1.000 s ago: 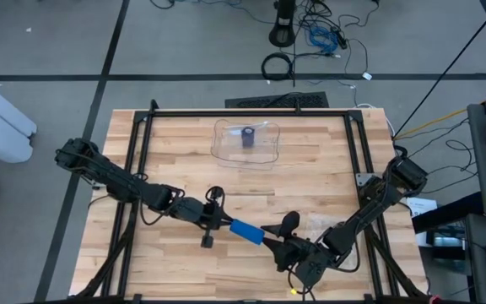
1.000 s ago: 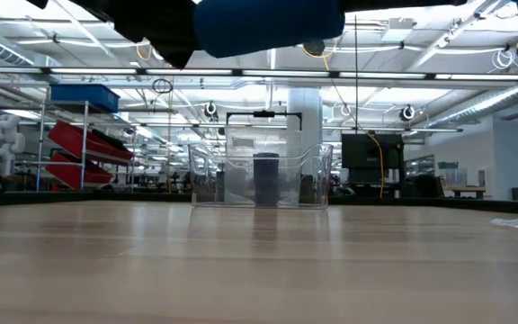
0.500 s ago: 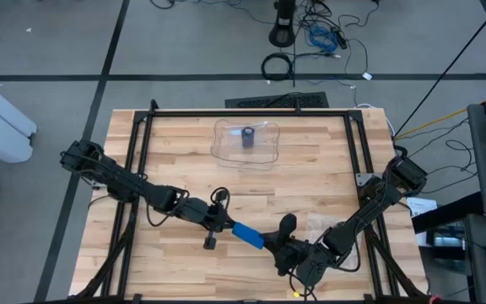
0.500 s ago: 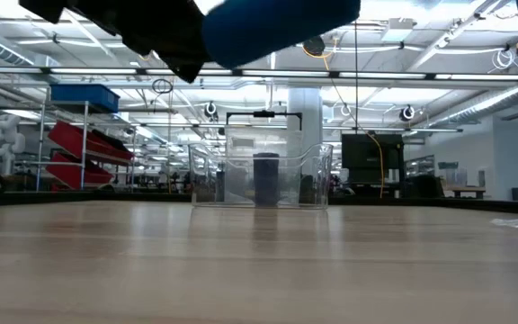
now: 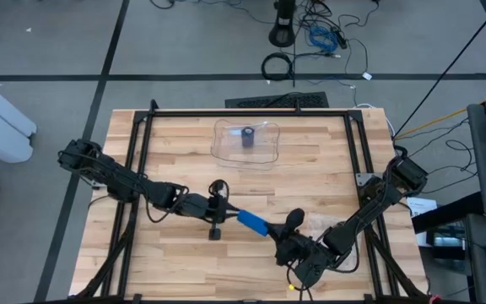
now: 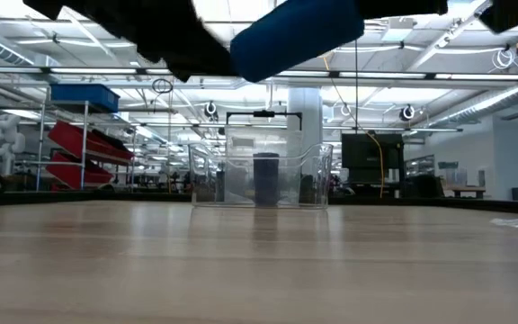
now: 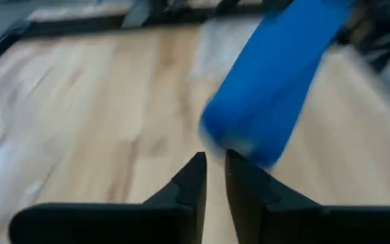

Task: Roll bandage
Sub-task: Roll the blue bandage

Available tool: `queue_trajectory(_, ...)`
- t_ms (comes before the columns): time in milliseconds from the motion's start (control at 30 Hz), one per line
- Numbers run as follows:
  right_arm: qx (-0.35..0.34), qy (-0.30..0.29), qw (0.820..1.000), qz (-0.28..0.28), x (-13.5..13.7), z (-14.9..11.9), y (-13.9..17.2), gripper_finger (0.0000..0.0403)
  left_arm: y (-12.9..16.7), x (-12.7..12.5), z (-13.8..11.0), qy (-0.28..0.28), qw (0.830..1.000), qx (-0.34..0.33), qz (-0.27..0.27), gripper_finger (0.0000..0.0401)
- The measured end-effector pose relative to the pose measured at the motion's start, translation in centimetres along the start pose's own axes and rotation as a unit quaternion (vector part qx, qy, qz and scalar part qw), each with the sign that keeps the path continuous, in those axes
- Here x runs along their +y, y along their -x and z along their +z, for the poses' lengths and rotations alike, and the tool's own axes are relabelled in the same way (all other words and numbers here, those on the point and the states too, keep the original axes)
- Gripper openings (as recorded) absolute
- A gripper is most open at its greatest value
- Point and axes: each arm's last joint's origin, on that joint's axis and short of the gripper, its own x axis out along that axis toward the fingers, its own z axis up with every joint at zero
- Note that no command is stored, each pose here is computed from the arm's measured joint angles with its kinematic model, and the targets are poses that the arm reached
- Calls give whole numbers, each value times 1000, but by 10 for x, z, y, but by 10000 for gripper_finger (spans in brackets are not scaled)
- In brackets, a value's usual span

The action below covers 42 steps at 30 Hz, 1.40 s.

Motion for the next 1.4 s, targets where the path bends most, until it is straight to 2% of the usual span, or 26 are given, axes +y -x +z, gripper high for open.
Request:
queue_trajectory(133, 5, -4, 1000, 1, 2, -3, 3, 2, 1, 9, -19, 1, 993, 86, 85, 86)
queue_trajectory(233, 29, -22, 999, 18, 3, -12, 1, 2, 2, 14, -24, 7, 986, 111, 122, 103)
queue_trajectory(400, 76, -90, 993, 5, 6, -42, -3, 1, 1, 9, -19, -2, 990, 83, 112, 113)
queue_trajectory(667, 106, -97, 989, -42, 31, -99, -13, 3, 7, -3, -3, -18, 995, 37, 90, 113)
queue_trajectory(867, 111, -99, 988, -38, 48, -108, -24, 13, 15, -9, 7, -38, 996, 16, 82, 113)
queue_trajectory(1000, 139, -133, 981, 25, 48, -101, -39, 56, 17, -12, 7, -41, 996, 12, 84, 113)
queue_trajectory(1267, 181, -176, 958, 136, 46, -88, -51, 192, 17, -11, 7, -44, 993, 13, 110, 113)
queue_trajectory(1400, 198, -167, 952, 161, 46, -82, -49, 218, 18, -11, 5, -48, 993, 19, 111, 113)
